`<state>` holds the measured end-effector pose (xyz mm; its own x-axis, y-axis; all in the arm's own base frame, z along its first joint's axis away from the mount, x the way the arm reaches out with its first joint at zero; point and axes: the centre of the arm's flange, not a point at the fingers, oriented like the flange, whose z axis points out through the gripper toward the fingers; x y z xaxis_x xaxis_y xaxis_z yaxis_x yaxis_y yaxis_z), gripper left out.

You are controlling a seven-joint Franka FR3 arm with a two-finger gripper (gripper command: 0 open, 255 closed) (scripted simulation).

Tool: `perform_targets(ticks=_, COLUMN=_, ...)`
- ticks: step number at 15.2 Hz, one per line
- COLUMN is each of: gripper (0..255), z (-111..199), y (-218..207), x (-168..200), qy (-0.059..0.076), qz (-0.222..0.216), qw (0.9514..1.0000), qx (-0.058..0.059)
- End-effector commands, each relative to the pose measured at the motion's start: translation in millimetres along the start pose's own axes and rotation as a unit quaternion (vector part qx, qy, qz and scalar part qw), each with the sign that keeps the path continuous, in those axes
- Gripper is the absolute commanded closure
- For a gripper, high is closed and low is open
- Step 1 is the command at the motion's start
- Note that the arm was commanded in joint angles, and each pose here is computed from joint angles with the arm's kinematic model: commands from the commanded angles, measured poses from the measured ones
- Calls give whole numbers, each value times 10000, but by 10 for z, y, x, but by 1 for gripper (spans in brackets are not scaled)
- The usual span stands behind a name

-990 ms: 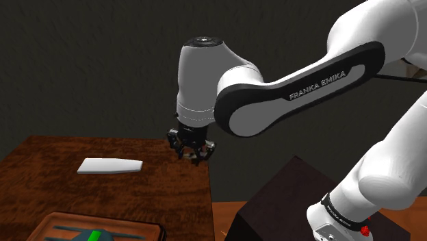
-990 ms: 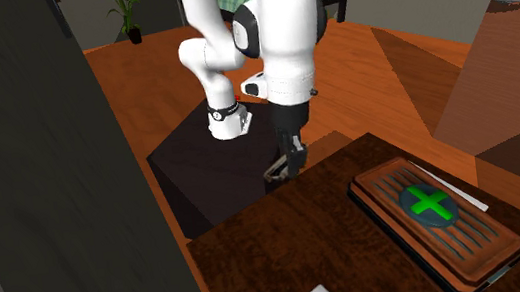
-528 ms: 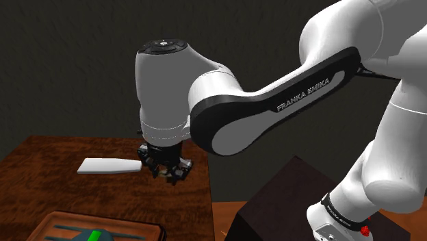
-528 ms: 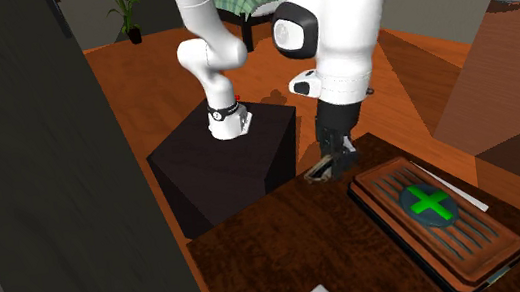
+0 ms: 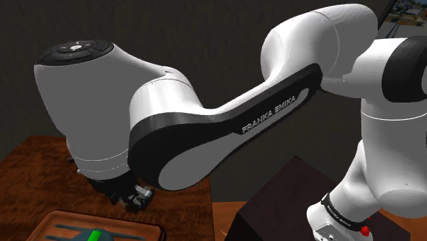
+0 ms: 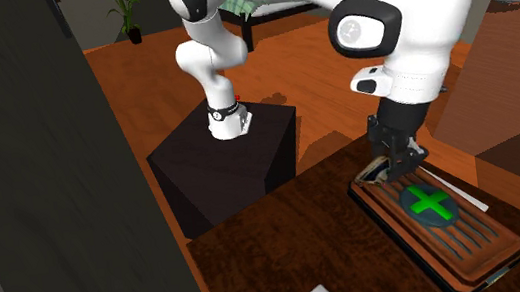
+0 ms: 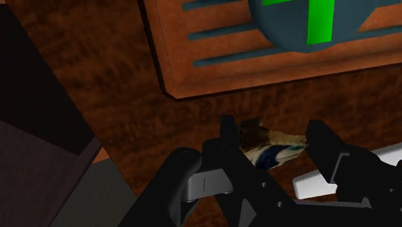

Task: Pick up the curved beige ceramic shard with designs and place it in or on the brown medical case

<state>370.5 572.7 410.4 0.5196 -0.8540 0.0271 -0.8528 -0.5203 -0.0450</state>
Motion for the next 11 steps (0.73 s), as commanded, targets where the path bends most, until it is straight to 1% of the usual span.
perform_targets(ticks=1, gripper=255, z=14, y=-100, x=-262, qy=7, qz=7, qw=10000, qx=0)
perform_targets(ticks=8, gripper=255, z=-7, y=-462, x=-1116, qy=7, qz=7, qw=10000, qx=0)
perform_targets(ticks=11, gripper=255, z=151, y=-455, x=-1121, qy=7, qz=7, qw=10000, qx=0)
